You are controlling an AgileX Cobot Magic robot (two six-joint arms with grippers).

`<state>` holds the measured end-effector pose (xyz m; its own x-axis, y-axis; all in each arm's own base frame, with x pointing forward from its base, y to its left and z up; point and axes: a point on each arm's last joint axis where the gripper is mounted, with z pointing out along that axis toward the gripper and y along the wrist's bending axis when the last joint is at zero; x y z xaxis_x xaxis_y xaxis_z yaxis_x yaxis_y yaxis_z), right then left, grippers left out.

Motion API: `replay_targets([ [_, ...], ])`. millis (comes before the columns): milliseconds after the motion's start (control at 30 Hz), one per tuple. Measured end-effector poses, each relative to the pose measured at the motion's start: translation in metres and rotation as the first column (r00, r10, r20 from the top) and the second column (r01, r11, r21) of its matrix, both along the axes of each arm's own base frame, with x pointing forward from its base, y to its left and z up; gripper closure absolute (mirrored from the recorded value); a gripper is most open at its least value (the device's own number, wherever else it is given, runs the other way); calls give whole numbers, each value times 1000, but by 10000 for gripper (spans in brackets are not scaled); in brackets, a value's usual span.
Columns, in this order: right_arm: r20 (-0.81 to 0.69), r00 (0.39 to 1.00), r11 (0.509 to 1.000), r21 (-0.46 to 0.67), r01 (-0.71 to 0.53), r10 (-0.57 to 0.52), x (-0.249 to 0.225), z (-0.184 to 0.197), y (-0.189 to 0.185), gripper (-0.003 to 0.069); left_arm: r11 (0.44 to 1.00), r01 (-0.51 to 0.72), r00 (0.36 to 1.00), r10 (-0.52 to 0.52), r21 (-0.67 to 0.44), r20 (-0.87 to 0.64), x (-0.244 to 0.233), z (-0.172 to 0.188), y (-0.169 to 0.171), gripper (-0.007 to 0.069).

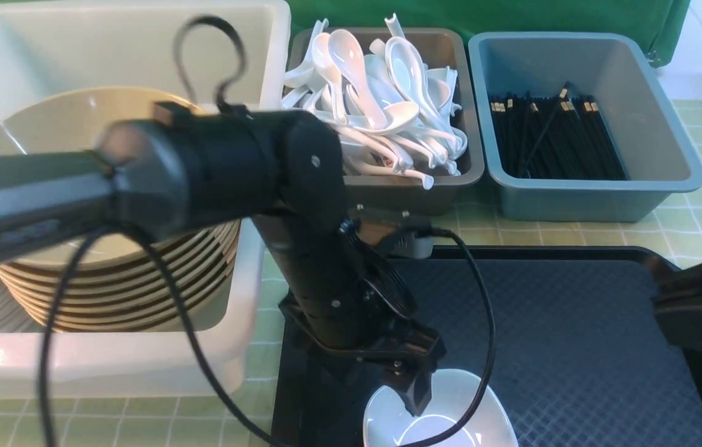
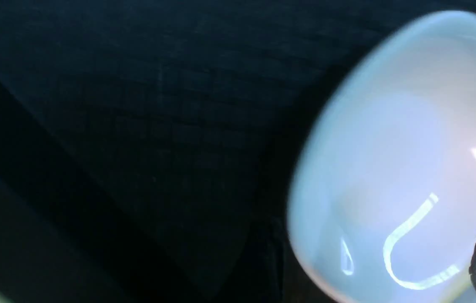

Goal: On green table put chopsticks spoon bowls plates into blue grey white boxes.
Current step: 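Grasp the small white bowl on the black tray by its rim with the left gripper, then place the white bowl into the white bin with the other dishes with the left gripper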

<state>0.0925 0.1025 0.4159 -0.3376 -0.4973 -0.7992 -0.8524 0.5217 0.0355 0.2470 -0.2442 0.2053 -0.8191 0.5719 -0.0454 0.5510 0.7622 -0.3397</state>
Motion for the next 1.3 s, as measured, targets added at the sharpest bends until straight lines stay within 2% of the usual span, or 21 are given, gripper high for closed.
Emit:
replay_targets([
  [167, -11, 1000, 1000, -10, -6, 6, -1, -1, 0, 555, 994, -85, 992, 90, 61, -84, 4, -25, -4, 55],
  [267, -11, 1000, 1000, -11, -6, 6, -1, -1, 0, 550, 994, -85, 986, 94, 76, -137, 3, -37, -6, 113],
  [367, -11, 1000, 1000, -11, -6, 6, -1, -1, 0, 549, 995, -67, 978, 79, 70, -195, 2, -46, -10, 240],
  [433, -11, 1000, 1000, -11, -6, 6, -1, -1, 0, 549, 997, -41, 974, 54, 60, -219, 2, -52, -12, 379],
  [467, -11, 1000, 1000, -11, -6, 6, -1, -1, 0, 549, 997, -40, 974, 53, 60, -222, 2, -53, -12, 407],
  [533, -11, 1000, 1000, -11, -6, 6, -1, -1, 0, 548, 999, -18, 973, 28, 46, -228, 3, -55, -13, 557],
  [767, -8, 1000, 1000, -10, -7, 7, -1, -1, 0, 541, 1000, 2, 983, -3, -4, -185, 3, -40, -11, 587],
  [800, 3, 1000, 1000, -8, -9, 9, 0, 0, 0, 541, 999, 8, 989, -13, -35, -150, 7, -27, -5, 611],
  [900, 51, 999, 1000, -1, -18, 18, 2, 2, 1, 538, 993, 12, 996, -22, -119, -83, 16, 11, 14, 610],
  [967, 93, 995, 1000, 22, -19, 17, 4, 5, 3, 538, 978, -20, 1000, 16, -207, -22, 26, 49, 36, 610],
  [1000, 102, 994, 999, 28, -26, 23, 4, 6, 3, 538, 976, -20, 1000, 18, -216, -12, 27, 53, 38, 610],
  [1033, 125, 992, 998, 57, -28, 21, 8, 8, 6, 538, 961, -56, 996, 71, -271, 47, 33, 78, 55, 610],
  [1133, 137, 990, 991, 118, -59, 43, 20, 13, 20, 538, 927, -141, 965, 207, -348, 160, 36, 124, 100, 610],
  [1233, 105, 985, 977, 154, -149, 134, 41, 19, 45, 538, 888, -254, 886, 372, -383, 276, 25, 165, 160, 610],
  [1267, 101, 985, 976, 155, -155, 140, 42, 19, 47, 538, 886, -261, 880, 381, -383, 283, 24, 167, 164, 610],
  [1300, 83, 978, 965, 166, -202, 190, 52, 21, 59, 538, 867, -325, 824, 455, -377, 338, 15, 181, 192, 610],
])
